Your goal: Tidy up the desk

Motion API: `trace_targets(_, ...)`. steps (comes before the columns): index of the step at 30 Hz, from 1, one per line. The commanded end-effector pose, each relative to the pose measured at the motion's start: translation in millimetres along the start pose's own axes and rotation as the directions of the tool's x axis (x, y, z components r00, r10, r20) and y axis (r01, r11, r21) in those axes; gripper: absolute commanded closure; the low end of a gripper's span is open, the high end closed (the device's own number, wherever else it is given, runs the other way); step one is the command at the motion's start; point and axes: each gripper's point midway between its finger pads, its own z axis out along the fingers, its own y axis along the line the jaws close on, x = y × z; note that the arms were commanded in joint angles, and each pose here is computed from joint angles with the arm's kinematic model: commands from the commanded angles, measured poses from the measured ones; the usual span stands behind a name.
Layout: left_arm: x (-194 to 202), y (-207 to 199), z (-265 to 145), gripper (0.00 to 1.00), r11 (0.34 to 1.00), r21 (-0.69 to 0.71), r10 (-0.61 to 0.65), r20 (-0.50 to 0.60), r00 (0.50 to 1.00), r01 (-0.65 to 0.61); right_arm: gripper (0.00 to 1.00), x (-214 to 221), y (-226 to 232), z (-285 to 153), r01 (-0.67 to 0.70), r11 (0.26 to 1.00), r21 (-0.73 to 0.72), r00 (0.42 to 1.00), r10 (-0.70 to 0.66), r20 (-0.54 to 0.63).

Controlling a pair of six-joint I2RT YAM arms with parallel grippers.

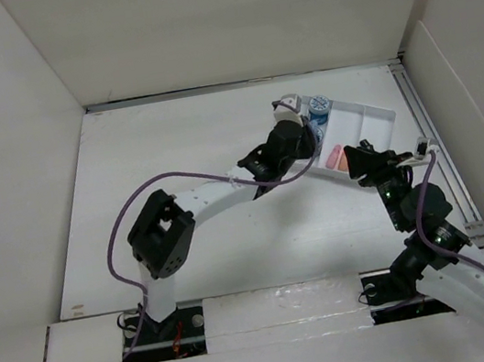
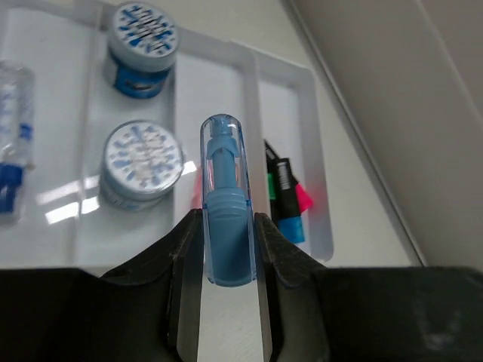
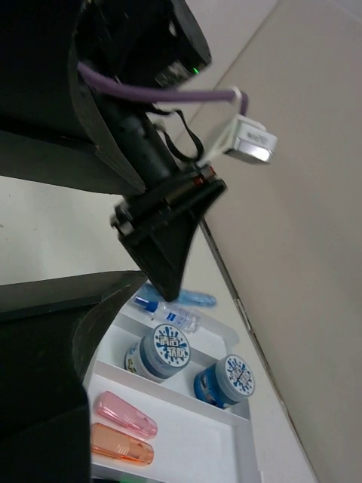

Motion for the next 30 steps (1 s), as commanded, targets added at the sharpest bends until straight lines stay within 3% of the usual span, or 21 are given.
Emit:
trace_targets(1,5.4,-38.4,32.0,0.98,0.987,0.158,0.025,-0.040,0.999,-0.018,0.50,-4.5,2.8,0.0,-0.016,1.000,-0.009,1.000,0.017,0.025)
trace_targets(3,-3.6,-64.0,42.0,0.98,0.975,0.220,0.023,-0.029,0.999,-0.016,0.50,-3.3,1.0,1.2,-0.020,1.000,0.003,1.000,0.020,0.023)
trace_targets(4,14.3,-58.3,55.0,0.98,0.978,0.207,0.033,-0.069,0.997,-0.018,0.50,-2.5,1.9,2.3,-0.018,1.000,0.006,1.000,0.018,0.013)
trace_targets(8,15.0,-68.1,77.2,0.92,0.975,0.221,0.035,-0.069,0.997,-0.019,0.50,-5.0,2.2,-0.8,-0.021,1.000,0.004,1.000,0.021,0.012)
trace_targets(11,18.0,-74.9,85.0,0.68,0.969,0.244,0.052,-0.086,0.995,-0.030,0.50,-8.9,3.9,-3.7,-0.026,1.000,-0.009,0.999,0.027,0.023)
trace_targets(12,17.6,-76.1,85.6,0.53,0.968,0.248,0.054,-0.086,0.995,-0.031,0.50,-11.5,4.5,-5.3,-0.029,0.999,-0.013,0.999,0.029,0.030)
trace_targets(15,20.9,-72.2,82.9,0.37,0.969,0.242,0.063,-0.092,0.994,-0.039,0.50,-12.1,1.9,-6.1,-0.036,0.999,-0.006,0.999,0.036,0.040)
trace_targets(18,14.7,-69.5,69.0,0.33,0.969,0.242,0.072,-0.077,0.994,-0.051,0.50,-12.3,3.7,-5.6,-0.035,0.999,-0.009,0.999,0.035,0.035)
trace_targets(20,-9.4,-79.1,52.0,0.29,0.961,0.269,0.070,-0.021,0.997,-0.062,0.50,-11.4,1.9,-5.8,-0.040,0.999,-0.004,0.999,0.040,0.037)
trace_targets(24,-24.0,-64.8,23.4,0.29,0.969,0.233,0.074,0.041,0.996,-0.082,0.51,-13.7,1.1,-8.3,-0.048,0.999,-0.011,0.997,0.049,0.052)
trace_targets(26,-50.5,-69.3,-1.5,0.29,0.967,0.241,0.065,0.103,0.993,-0.088,0.63,-14.6,1.2,-9.5,-0.050,0.999,-0.017,0.997,0.051,0.059)
trace_targets(27,-39.6,-52.0,-6.8,0.29,0.976,0.196,0.076,0.093,0.993,-0.093,0.69,-14.1,3.3,-9.3,-0.050,0.998,-0.029,0.997,0.052,0.056)
trace_targets(28,-66.1,-52.7,-25.6,0.29,0.975,0.203,0.057,0.156,0.986,-0.088,0.82,-15.2,8.0,-9.7,-0.042,0.998,-0.052,0.998,0.045,0.054)
trace_targets(30,-50.7,-26.9,-40.9,0.29,0.985,0.150,0.063,0.152,0.986,-0.086,0.89,-10.0,19.1,-9.7,-0.022,0.993,-0.112,0.999,0.025,0.025)
